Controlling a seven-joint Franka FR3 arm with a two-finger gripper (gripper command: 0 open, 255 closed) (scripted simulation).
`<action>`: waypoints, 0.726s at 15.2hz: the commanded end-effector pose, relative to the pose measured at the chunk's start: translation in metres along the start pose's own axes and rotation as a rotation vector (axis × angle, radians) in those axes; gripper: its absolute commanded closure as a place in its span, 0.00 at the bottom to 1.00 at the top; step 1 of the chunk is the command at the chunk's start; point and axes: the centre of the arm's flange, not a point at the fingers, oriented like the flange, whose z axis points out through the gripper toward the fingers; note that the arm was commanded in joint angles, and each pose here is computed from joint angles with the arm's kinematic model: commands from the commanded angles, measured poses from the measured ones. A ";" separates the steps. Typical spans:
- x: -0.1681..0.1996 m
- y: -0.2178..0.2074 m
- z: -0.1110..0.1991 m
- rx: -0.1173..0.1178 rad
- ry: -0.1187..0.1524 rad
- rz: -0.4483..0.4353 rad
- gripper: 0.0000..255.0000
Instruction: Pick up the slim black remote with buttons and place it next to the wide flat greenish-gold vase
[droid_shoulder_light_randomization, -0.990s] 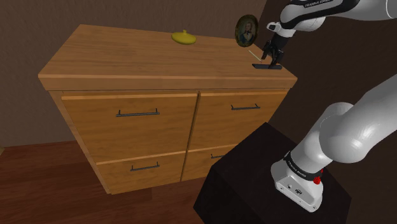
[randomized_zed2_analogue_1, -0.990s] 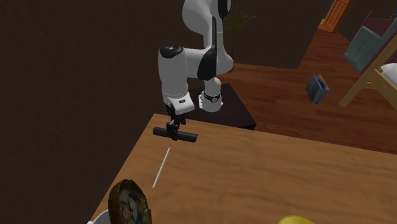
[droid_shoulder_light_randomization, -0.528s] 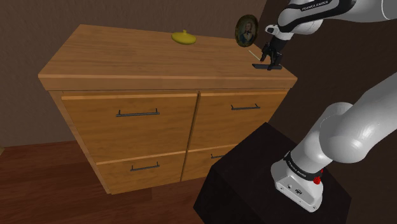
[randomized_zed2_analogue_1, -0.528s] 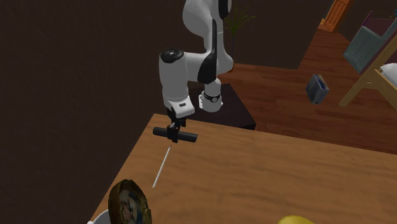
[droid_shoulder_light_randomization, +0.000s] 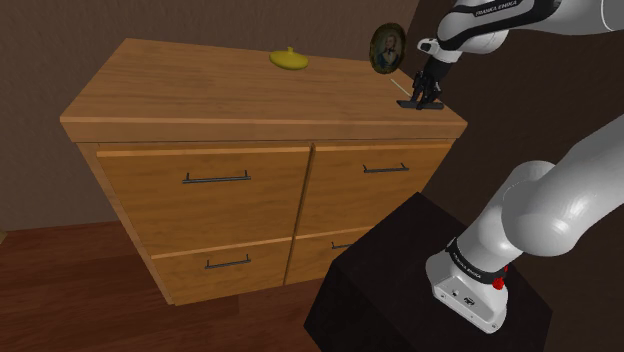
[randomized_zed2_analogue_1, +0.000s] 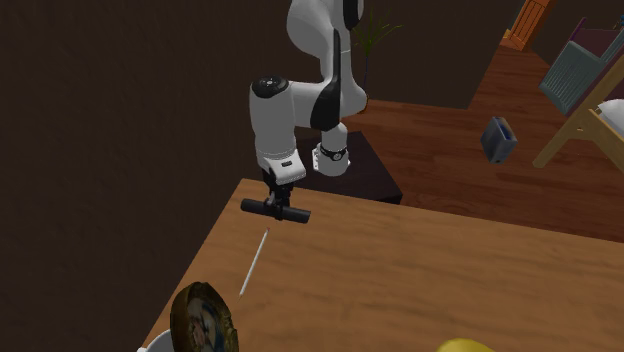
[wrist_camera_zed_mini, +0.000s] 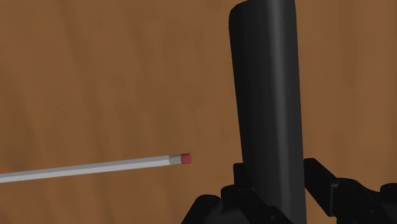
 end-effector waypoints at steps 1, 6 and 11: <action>0.000 0.000 0.002 -0.001 -0.002 0.000 1.00; 0.001 0.001 -0.009 -0.001 -0.002 0.000 1.00; 0.001 0.004 -0.035 -0.001 -0.002 0.000 1.00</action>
